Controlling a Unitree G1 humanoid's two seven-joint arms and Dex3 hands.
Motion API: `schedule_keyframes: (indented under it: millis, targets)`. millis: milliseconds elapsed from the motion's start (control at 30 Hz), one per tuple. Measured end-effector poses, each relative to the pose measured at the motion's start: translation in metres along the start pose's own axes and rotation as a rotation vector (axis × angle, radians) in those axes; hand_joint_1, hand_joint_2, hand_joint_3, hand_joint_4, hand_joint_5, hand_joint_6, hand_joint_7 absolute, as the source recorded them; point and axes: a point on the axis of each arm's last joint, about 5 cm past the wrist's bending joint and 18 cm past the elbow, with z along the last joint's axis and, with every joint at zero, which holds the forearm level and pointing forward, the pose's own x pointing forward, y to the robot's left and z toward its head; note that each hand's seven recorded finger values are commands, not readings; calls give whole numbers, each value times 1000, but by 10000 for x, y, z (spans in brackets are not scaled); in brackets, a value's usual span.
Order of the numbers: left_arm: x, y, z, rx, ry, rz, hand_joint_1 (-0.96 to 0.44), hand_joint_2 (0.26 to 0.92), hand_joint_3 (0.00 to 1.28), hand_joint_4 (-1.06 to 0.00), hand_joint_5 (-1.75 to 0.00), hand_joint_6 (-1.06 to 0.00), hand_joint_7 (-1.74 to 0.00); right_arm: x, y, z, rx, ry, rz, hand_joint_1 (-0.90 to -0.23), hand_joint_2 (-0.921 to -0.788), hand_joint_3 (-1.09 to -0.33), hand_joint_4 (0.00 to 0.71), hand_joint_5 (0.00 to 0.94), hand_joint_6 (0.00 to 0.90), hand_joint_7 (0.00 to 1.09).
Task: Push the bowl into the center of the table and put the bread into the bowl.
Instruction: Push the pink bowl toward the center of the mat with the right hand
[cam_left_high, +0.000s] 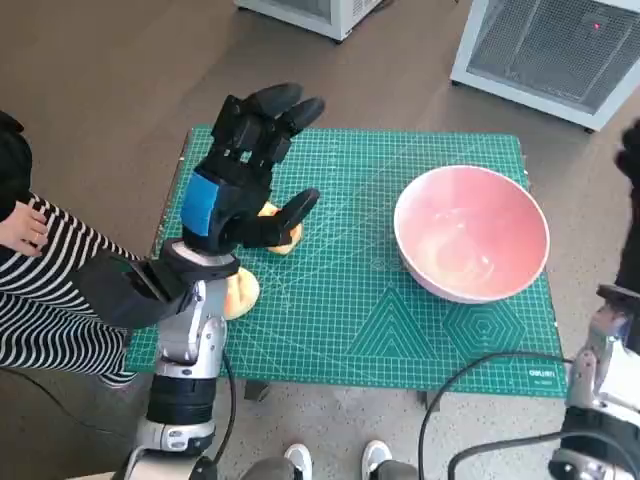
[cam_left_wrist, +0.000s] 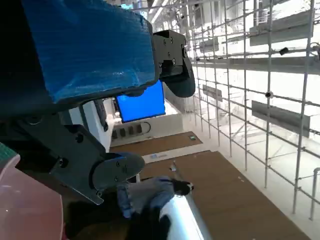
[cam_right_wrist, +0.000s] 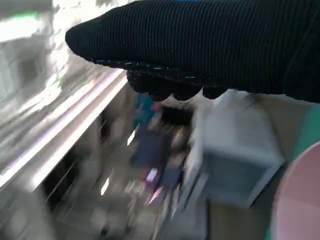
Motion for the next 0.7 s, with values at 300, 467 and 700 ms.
schedule_keyframes:
  millis: [300, 467, 700]
  targets:
    - [-3, -13, -20, -11, 2, 4, -95, 679, 618, -104, -575, 1, -800, -46, 10, -217, 17, 134, -65, -706, -921, -903, 152, 8, -1, 429]
    - [-7, -10, -28, -11, 4, 7, -95, 681, 612, -108, -569, 1, -801, -70, 45, -325, 36, 229, -77, -699, -921, -899, 151, 6, 4, 426]
    - [-11, 1, -25, -8, 4, 7, -97, 683, 605, -112, -562, 1, -799, -114, 104, -449, 61, 359, -83, -661, -921, -908, 147, 3, 9, 419]
